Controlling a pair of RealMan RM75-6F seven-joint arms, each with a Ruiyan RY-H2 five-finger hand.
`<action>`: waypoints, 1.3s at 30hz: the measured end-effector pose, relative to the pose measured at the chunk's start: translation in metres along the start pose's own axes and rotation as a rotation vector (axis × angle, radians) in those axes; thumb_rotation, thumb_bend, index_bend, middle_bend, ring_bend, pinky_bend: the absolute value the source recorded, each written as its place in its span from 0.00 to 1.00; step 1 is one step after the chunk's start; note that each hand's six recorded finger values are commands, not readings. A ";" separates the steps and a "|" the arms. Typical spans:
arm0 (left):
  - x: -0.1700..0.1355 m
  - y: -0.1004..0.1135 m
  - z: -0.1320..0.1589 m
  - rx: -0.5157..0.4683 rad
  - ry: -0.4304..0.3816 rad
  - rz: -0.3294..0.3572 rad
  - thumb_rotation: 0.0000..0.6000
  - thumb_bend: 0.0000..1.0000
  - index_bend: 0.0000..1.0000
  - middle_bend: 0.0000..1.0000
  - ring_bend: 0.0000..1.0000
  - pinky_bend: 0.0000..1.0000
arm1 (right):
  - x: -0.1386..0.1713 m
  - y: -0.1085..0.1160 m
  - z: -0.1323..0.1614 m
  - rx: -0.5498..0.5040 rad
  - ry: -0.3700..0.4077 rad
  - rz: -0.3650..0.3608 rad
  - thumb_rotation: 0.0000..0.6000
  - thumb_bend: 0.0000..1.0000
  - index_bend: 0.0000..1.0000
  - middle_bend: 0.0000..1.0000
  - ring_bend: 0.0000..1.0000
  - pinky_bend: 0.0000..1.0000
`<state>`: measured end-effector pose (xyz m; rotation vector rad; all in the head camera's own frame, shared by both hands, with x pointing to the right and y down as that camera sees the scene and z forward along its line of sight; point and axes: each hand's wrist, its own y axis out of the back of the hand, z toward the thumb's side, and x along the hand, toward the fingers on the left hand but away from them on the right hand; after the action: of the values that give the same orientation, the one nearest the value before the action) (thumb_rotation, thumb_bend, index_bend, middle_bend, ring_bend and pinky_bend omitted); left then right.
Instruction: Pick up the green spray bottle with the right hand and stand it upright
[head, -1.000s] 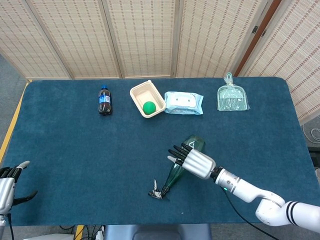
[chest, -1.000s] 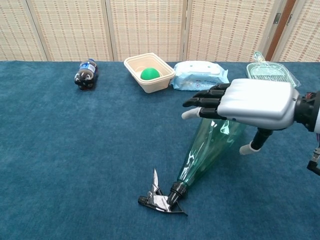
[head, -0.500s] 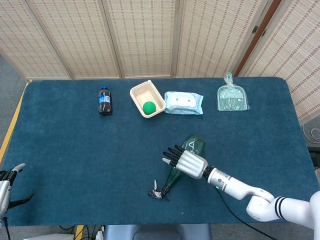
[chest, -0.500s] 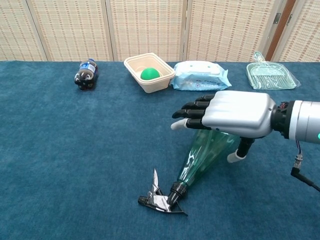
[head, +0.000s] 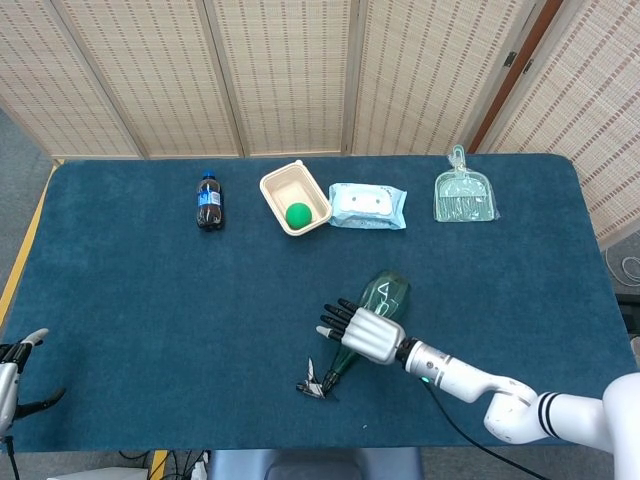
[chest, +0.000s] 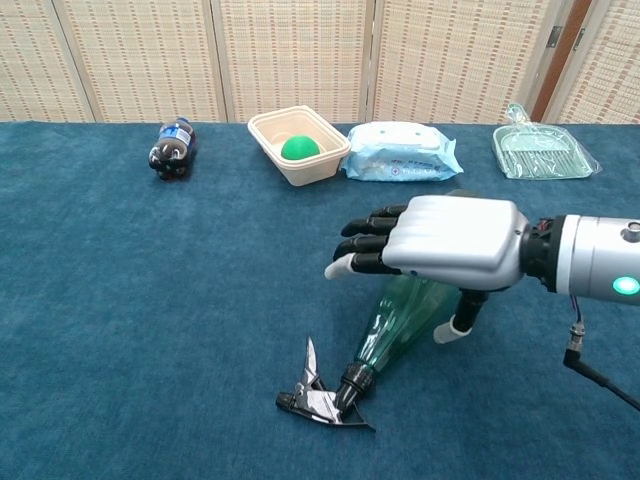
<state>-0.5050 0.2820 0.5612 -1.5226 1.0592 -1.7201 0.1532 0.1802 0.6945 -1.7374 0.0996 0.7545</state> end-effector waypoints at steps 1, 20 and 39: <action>0.000 0.000 0.000 0.000 0.000 0.000 1.00 0.00 0.18 0.29 0.29 0.20 | -0.001 0.000 0.001 -0.002 0.004 0.000 1.00 0.00 0.18 0.17 0.06 0.14; -0.004 0.000 -0.007 -0.006 0.013 0.000 1.00 0.00 0.18 0.30 0.29 0.22 | -0.016 -0.007 0.010 -0.008 0.033 0.023 1.00 0.04 0.27 0.28 0.18 0.14; -0.004 0.000 -0.008 -0.007 0.016 0.000 1.00 0.00 0.18 0.30 0.29 0.25 | -0.014 -0.002 0.003 -0.013 -0.002 -0.022 1.00 0.07 0.54 0.58 0.47 0.26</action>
<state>-0.5119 0.2870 0.5585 -1.5154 1.0747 -1.7330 0.1417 0.1791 0.7034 -1.7473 0.0745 0.7418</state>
